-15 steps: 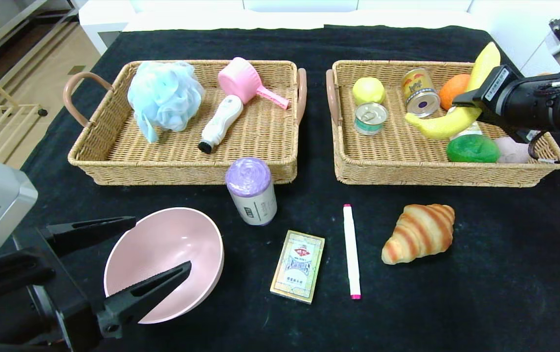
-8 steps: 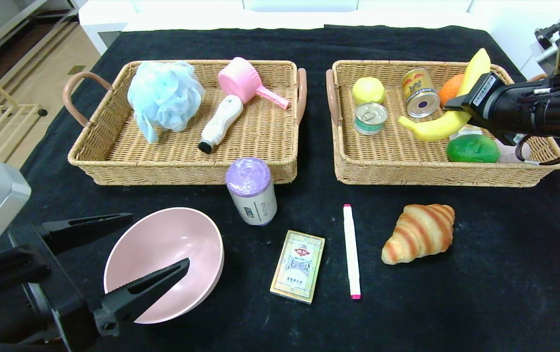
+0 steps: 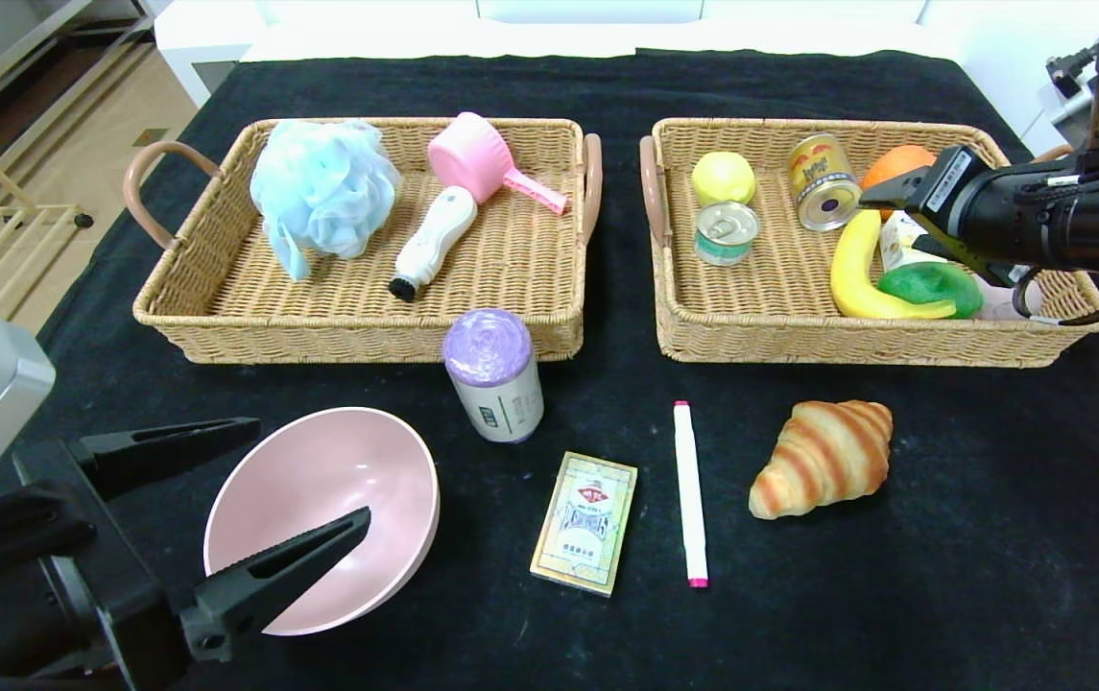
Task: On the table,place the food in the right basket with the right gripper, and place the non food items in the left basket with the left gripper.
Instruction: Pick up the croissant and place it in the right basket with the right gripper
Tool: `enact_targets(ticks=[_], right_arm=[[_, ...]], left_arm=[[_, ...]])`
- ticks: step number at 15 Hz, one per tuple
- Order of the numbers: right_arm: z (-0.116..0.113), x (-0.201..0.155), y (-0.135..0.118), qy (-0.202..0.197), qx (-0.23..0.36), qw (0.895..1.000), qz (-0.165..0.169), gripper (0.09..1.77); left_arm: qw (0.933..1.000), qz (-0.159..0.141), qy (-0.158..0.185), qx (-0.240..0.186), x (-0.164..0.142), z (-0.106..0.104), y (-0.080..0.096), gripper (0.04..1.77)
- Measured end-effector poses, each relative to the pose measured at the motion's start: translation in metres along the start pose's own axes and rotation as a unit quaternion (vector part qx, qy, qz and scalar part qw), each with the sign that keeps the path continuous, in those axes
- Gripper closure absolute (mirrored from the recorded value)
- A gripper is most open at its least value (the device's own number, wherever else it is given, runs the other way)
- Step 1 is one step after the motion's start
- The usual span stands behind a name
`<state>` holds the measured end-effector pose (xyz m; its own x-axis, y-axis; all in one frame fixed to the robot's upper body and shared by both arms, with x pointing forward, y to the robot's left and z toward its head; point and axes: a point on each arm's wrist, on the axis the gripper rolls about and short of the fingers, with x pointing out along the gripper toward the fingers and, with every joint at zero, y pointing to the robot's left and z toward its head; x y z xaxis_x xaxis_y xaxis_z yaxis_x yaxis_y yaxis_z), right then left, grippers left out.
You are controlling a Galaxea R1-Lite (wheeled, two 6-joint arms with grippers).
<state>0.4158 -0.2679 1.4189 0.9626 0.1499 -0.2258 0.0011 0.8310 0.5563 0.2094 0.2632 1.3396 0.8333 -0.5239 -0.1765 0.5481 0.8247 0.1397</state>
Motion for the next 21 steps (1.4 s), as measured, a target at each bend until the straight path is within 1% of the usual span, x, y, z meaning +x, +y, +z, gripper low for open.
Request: enact_targets(ticks=[3, 5, 6, 7, 8, 10, 13, 14, 16, 17, 18, 21], right_arm=[[-0.005, -0.007, -0.001, 0.026, -0.013, 0.999, -0.014, 0.45], [-0.006, -0.02, 0.004, 0.04, -0.02, 0.999, -0.014, 0.38], [-0.008, -0.028, 0.006, 0.052, -0.025, 0.998, -0.02, 0.36], [-0.011, -0.037, 0.008, 0.07, -0.035, 0.996, -0.033, 0.33], [-0.017, -0.046, 0.009, 0.089, -0.048, 0.993, -0.055, 0.31], [-0.025, -0.062, 0.015, 0.1, -0.067, 0.989, -0.086, 0.27], [-0.039, -0.076, 0.025, 0.117, -0.081, 0.984, -0.105, 0.23], [-0.042, -0.078, 0.027, 0.123, -0.079, 0.983, -0.112, 0.22], [-0.049, -0.079, 0.026, 0.128, -0.055, 0.979, -0.148, 0.21], [-0.055, -0.078, 0.027, 0.14, -0.04, 0.976, -0.164, 0.2], [-0.061, -0.077, 0.028, 0.151, -0.032, 0.973, -0.171, 0.19], [-0.079, -0.072, 0.031, 0.176, -0.023, 0.968, -0.178, 0.18]], left_arm=[[1.0, 0.0, 0.0, 0.0, 0.0, 0.0, 0.0, 0.09], [1.0, 0.0, 0.0, 0.0, 0.0, 0.0, 0.0, 0.09], [1.0, 0.0, 0.0, 0.0, 0.0, 0.0, 0.0, 0.09], [1.0, -0.001, 0.001, 0.0, 0.0, 0.0, 0.0, 0.09], [1.0, -0.001, 0.001, 0.0, 0.0, -0.001, 0.0, 0.09], [1.0, 0.0, 0.0, 0.0, -0.001, 0.0, 0.0, 0.09], [1.0, 0.0, -0.003, 0.002, -0.002, 0.001, 0.0, 0.09], [1.0, 0.0, -0.004, 0.002, -0.002, 0.001, 0.0, 0.09], [1.0, 0.001, -0.005, 0.003, -0.003, 0.001, 0.0, 0.09], [1.0, 0.001, -0.006, 0.003, -0.003, 0.001, 0.0, 0.09], [1.0, 0.0, -0.006, 0.004, -0.003, 0.001, 0.0, 0.09], [1.0, 0.001, -0.007, 0.004, -0.003, 0.001, 0.0, 0.09]])
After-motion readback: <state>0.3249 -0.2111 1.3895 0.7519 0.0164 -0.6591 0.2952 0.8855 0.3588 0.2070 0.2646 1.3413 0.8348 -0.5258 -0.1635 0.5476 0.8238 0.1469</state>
